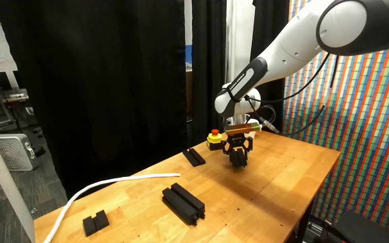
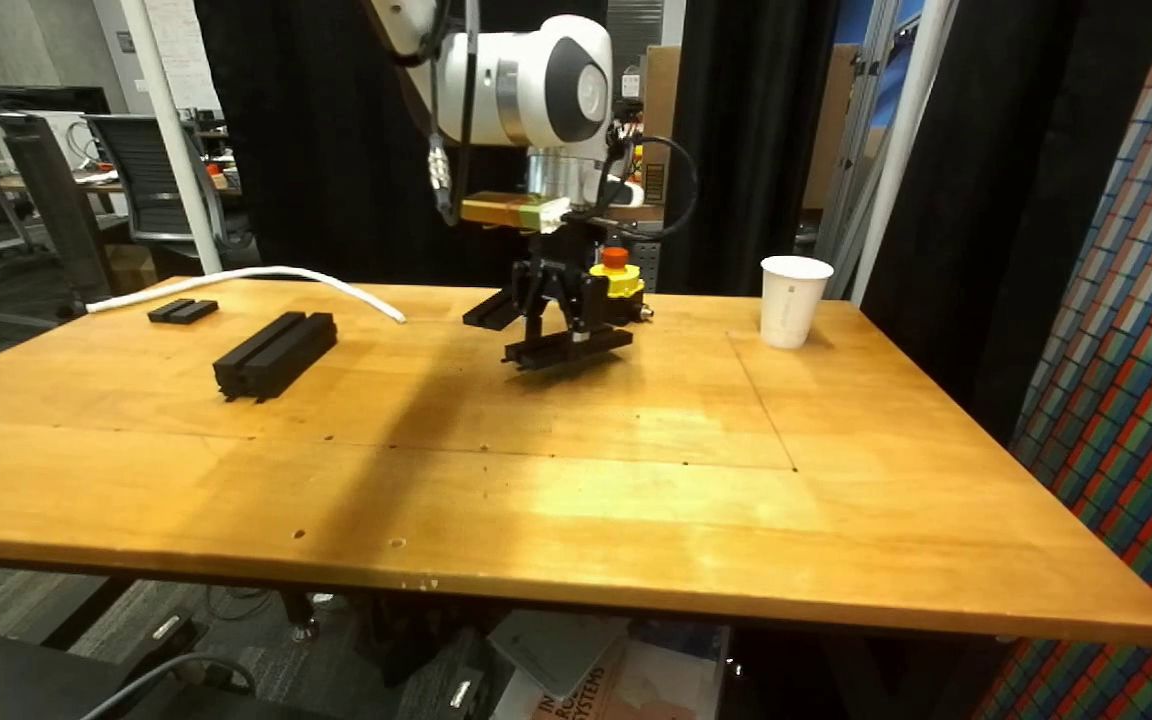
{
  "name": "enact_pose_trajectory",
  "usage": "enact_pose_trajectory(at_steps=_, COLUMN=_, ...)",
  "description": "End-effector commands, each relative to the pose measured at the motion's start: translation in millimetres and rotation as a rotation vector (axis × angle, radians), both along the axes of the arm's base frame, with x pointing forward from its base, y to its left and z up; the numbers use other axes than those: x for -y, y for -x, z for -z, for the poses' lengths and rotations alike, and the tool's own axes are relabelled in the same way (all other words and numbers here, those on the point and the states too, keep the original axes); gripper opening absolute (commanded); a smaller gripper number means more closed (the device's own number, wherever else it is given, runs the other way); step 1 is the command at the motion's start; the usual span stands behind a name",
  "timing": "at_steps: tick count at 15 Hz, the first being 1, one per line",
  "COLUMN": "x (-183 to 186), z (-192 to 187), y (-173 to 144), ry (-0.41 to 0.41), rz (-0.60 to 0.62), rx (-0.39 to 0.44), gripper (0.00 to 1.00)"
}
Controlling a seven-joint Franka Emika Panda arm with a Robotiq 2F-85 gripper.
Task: Arrange the black objects on the table
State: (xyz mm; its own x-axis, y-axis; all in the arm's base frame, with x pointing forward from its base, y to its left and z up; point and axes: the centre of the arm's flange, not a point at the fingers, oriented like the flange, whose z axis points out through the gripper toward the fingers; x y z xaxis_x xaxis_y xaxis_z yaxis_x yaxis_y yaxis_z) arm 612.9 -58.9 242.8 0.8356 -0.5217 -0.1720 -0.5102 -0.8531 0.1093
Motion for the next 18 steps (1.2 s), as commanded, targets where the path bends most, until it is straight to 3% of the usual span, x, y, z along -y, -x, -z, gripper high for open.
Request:
enact_pose_trajectory(at_steps=1, x=-78, z=-19, y=55, ry=0.015, rz=-0.089, rx=0.007, gripper=0.48)
enact_pose_trajectory(at_steps=6, x=-181, z=-40, y=93, ry=0.09, rz=-0.233, rx=0.057, gripper=0.48)
enact_pose_trajectory(at_steps=10, x=-237, z=-60, y=119, ry=0.145, rz=-0.334, rx=0.138, gripper=0.48)
enact_pose_trajectory(at_steps=18, x=-290, z=-75, y=146, ry=0.026, rz=-0.529, rx=0.207, gripper=0.48)
